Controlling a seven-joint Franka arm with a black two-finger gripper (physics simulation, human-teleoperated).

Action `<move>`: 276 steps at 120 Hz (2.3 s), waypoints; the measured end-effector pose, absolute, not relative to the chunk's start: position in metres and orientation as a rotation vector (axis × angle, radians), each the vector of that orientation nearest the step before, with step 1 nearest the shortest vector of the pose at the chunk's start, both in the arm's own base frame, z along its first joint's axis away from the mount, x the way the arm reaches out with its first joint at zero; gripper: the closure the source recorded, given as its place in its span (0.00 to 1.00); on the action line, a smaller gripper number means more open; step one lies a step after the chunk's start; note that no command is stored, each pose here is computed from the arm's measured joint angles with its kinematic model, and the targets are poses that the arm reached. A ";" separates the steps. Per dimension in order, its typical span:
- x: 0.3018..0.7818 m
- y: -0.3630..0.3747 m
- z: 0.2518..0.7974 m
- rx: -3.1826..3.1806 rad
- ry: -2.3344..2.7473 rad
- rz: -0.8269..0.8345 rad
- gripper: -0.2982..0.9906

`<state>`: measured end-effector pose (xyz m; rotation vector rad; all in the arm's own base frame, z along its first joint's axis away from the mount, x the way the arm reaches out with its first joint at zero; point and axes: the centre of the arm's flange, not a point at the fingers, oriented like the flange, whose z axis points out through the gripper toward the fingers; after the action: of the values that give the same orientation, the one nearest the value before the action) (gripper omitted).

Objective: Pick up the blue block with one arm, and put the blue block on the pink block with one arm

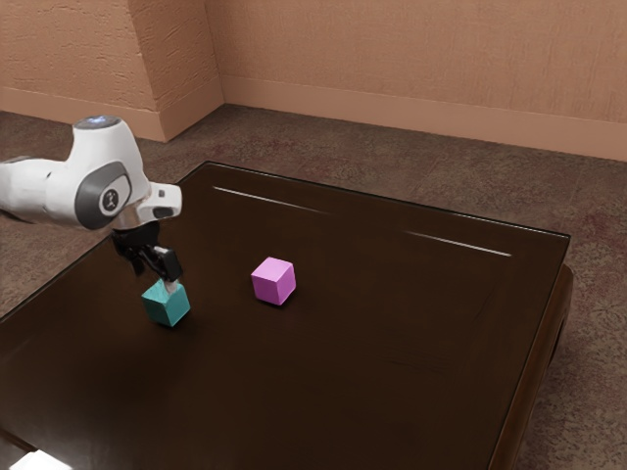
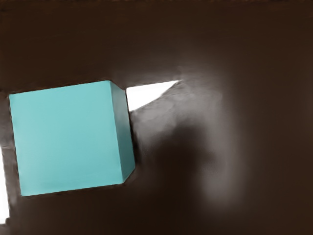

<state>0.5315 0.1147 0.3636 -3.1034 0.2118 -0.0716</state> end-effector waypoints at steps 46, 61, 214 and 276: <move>0.561 0.136 0.344 -3.097 0.249 -0.081 0.23; 0.561 0.135 0.339 -3.107 0.224 -0.048 0.23; 0.586 0.160 0.287 -3.092 0.193 0.000 0.23; 0.576 0.158 0.267 -3.132 0.203 0.039 0.23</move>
<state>0.5759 0.1580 0.2671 -3.1323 0.2025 0.0394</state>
